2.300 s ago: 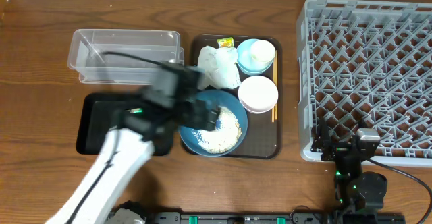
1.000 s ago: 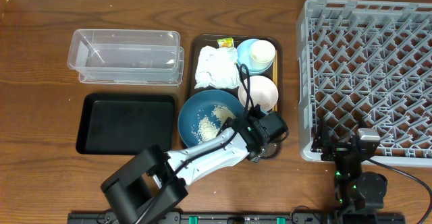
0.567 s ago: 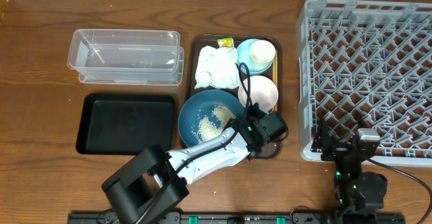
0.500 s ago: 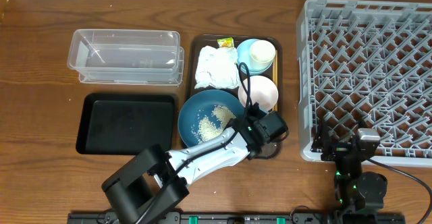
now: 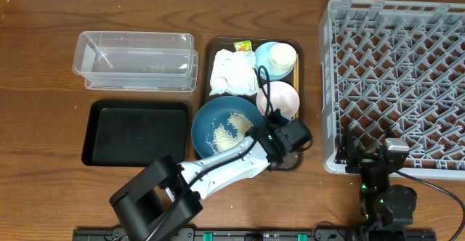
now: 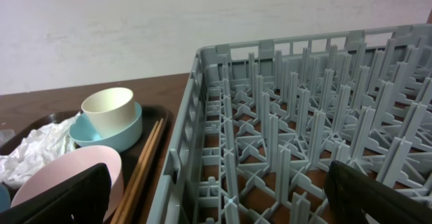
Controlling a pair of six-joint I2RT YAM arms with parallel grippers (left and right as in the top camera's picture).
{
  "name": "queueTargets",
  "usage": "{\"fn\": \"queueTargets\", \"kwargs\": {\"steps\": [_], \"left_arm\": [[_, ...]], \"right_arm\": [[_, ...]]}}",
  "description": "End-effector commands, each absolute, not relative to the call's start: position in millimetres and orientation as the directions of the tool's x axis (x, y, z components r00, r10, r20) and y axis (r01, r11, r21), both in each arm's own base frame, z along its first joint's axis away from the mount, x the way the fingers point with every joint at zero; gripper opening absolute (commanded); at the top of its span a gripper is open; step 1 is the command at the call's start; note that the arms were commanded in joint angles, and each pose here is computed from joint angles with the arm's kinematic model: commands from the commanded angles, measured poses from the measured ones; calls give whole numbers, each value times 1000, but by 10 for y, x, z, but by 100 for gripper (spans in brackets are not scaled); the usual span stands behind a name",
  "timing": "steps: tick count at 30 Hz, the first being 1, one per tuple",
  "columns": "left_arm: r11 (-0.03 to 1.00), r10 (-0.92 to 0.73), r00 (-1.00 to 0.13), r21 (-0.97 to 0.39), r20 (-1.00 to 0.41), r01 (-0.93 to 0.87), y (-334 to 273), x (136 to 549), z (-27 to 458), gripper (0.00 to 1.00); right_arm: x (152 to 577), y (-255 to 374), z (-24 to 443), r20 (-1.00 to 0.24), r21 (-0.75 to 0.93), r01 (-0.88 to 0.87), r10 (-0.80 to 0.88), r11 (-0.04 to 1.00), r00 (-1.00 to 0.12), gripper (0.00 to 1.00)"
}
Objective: Sort waste into correct bins and load items into the dishwasher rack
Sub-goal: 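Reach the left gripper to the blue rice bowl and grasp its rim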
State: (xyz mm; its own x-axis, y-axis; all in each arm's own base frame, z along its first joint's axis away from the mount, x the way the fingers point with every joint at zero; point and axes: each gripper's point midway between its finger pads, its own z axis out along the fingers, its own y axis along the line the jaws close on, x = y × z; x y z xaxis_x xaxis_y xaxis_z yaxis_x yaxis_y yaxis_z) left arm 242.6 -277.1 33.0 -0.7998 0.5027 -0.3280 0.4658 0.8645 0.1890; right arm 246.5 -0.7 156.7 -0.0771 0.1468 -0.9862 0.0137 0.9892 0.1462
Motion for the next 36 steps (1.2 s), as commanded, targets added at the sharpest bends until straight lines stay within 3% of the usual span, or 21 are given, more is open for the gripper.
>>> {"fn": "queueTargets", "kwargs": {"steps": [1,8,10,14,17,20,27,33,36], "left_arm": [[869,494,-787,179,-370,461,-2901,2503,470,20],[867,498,-789,185,-359,463,-2876,2488,464,6],[866,500,-791,187,-353,464,-2866,2479,460,22],[863,506,-795,191,-334,468,-2837,2448,403,37],[860,510,-799,195,-318,471,-2820,2428,354,44],[860,510,-802,180,-310,478,-2842,2406,330,45],[858,514,-810,151,-283,491,-2872,2346,268,44],[853,521,-814,165,-256,494,-2836,2323,191,31],[853,522,-815,168,-251,494,-2828,2318,179,19]], "right_arm": [[2465,-36,1551,-988,132,25,134,991,-79,99],[2465,-36,1551,-988,132,25,134,991,-79,99],[2465,-36,1550,-988,132,25,134,991,-79,99],[2465,-36,1551,-988,132,25,134,991,-79,99],[2465,-36,1551,-988,132,25,134,991,-79,99],[2465,-36,1551,-988,132,25,134,991,-79,99],[2465,-36,1550,-988,132,25,134,991,-79,99],[2465,-36,1551,-988,132,25,134,991,-79,99],[2465,-36,1551,-988,132,25,134,991,-79,99]]}}
